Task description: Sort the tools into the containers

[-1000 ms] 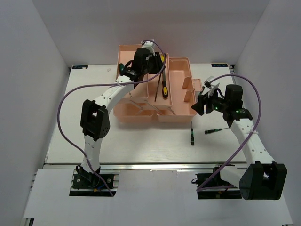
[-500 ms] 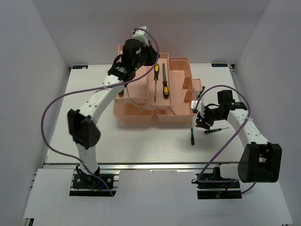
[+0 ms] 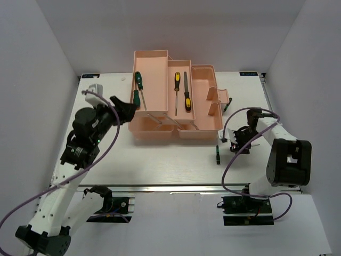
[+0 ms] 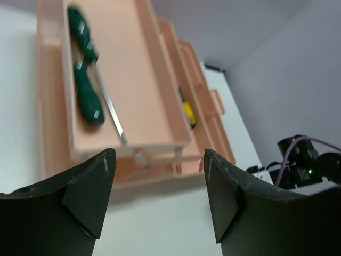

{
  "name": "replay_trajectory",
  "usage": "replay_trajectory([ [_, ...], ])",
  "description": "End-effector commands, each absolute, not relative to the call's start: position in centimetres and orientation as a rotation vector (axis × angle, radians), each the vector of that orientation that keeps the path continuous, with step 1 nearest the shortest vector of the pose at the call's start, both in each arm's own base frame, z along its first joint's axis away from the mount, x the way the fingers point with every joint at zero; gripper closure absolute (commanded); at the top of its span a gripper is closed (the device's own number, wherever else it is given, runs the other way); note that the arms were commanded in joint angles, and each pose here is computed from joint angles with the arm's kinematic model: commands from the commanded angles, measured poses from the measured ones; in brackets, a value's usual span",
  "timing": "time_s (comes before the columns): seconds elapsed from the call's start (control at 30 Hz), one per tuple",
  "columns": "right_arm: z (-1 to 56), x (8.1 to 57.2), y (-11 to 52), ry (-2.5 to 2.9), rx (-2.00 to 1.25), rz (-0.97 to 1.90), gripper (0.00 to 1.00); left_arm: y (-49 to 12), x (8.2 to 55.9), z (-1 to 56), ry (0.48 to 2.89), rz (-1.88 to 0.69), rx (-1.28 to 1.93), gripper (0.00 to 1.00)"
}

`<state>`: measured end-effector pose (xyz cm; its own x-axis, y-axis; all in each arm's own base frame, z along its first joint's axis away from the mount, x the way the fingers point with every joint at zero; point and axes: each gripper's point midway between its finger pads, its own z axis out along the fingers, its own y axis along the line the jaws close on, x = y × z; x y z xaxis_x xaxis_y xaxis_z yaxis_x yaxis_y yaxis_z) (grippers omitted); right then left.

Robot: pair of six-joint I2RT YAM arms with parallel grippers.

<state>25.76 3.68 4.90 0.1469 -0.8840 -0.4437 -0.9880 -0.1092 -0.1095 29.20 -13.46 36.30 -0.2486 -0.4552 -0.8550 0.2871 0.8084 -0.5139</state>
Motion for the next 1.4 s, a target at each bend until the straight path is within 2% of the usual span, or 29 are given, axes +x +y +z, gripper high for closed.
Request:
replay_trajectory([
  [0.0,3.9,25.9,1.7,1.791,-2.18,0.353,0.37,-12.9,27.8,30.7,1.808,-0.723,-0.261,0.23],
  [0.4,-0.1,27.4,-0.8,1.896,-2.268,0.329,0.47,-12.6,27.5,29.0,1.833,-0.723,-0.313,0.23],
  [0.5,-1.2,26.7,-1.7,1.963,-2.285,0.324,0.55,-12.8,27.7,28.7,1.827,-0.733,-0.317,0.23],
  [0.57,-1.6,26.1,-1.9,1.986,-2.282,0.349,0.65,-13.4,27.5,28.5,1.838,-0.769,-0.301,0.23],
  [0.6,-1.9,25.5,-1.9,1.998,-2.277,0.371,0.7,-13.4,27.5,28.4,1.837,-0.774,-0.304,0.23],
  [0.63,-2.0,25.2,-1.8,2.004,-2.272,0.378,0.8,-13.5,27.6,28.5,1.834,-0.78,-0.307,0.23],
  [0.73,-1.8,24.4,-1.4,2.003,-2.25,0.408,0.97,-13.7,27.8,29.6,1.795,-0.799,-0.289,0.23],
  [0.83,-0.7,24.5,-1.3,1.99,-2.201,0.399,1.0,-14.0,28.0,31.0,1.759,-0.813,-0.261,0.23],
  [1.13,8.9,25.3,0.7,1.835,-1.932,0.429,1.0,-15.0,28.5,31.7,1.734,-0.851,-0.204,0.24],
  [1.23,14.6,26.7,3.7,1.749,-1.744,0.464,1.0,-15.5,28.5,33.3,1.676,-0.892,-0.167,0.26],
  [1.33,22.2,29.3,8.5,1.716,-1.419,0.637,1.0,-16.5,28.8,35.2,1.638,-0.93,-0.101,0.27],
  [1.37,25.5,29.8,10.6,1.747,-1.216,0.81,1.0,-16.9,28.9,35.6,1.634,-0.939,-0.081,0.27],
])
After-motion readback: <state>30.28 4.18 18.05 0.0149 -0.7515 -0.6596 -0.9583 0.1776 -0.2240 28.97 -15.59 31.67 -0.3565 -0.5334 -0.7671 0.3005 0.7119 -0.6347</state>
